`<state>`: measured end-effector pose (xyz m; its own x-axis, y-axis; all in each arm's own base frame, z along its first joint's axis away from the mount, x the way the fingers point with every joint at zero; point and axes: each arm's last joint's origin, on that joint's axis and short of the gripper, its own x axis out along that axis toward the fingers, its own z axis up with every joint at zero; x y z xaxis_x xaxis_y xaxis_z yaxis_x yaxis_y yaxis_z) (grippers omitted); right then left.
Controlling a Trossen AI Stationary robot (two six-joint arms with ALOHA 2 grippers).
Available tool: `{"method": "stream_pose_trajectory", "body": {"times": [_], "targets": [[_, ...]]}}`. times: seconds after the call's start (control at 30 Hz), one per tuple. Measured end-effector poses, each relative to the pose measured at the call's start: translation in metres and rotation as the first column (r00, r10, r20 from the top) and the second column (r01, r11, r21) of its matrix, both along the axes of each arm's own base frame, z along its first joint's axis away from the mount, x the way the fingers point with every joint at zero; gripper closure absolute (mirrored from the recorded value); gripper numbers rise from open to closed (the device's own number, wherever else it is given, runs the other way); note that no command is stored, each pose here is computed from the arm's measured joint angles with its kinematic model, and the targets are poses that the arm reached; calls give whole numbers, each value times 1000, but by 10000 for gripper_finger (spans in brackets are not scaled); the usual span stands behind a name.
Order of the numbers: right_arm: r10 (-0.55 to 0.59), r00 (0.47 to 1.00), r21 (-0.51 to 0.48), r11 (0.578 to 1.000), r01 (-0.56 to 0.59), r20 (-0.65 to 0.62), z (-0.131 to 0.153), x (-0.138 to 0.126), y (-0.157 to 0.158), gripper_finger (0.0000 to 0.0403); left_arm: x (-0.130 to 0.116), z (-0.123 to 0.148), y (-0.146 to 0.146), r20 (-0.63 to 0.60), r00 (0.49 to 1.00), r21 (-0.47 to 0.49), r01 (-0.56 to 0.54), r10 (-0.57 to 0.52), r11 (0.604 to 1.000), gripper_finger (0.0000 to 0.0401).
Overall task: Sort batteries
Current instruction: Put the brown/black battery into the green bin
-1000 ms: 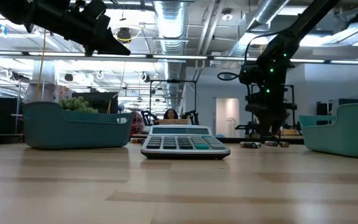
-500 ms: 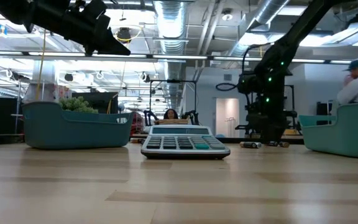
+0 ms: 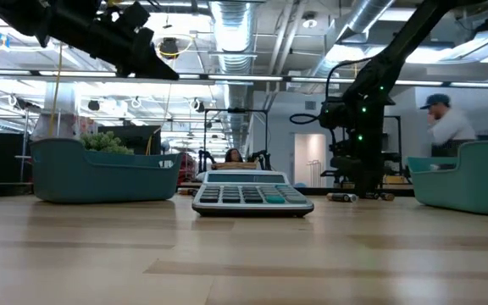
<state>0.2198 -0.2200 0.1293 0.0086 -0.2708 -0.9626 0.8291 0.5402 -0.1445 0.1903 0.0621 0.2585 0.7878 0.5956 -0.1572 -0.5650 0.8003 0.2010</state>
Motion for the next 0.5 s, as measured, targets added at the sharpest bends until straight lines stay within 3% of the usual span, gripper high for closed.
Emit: {"method": "stream_pose_trajectory", "body": {"times": [0.23,0.5], "targets": [[50,999,-10,999,-50,-12,0,9,9,370,12,-8,5,-9,1000,-1,-9,9,1000,401],[84,996,-25,996,-84,2,1,16,15,390,14,-8,6,3,1000,3,0,0,1000,401]]}}
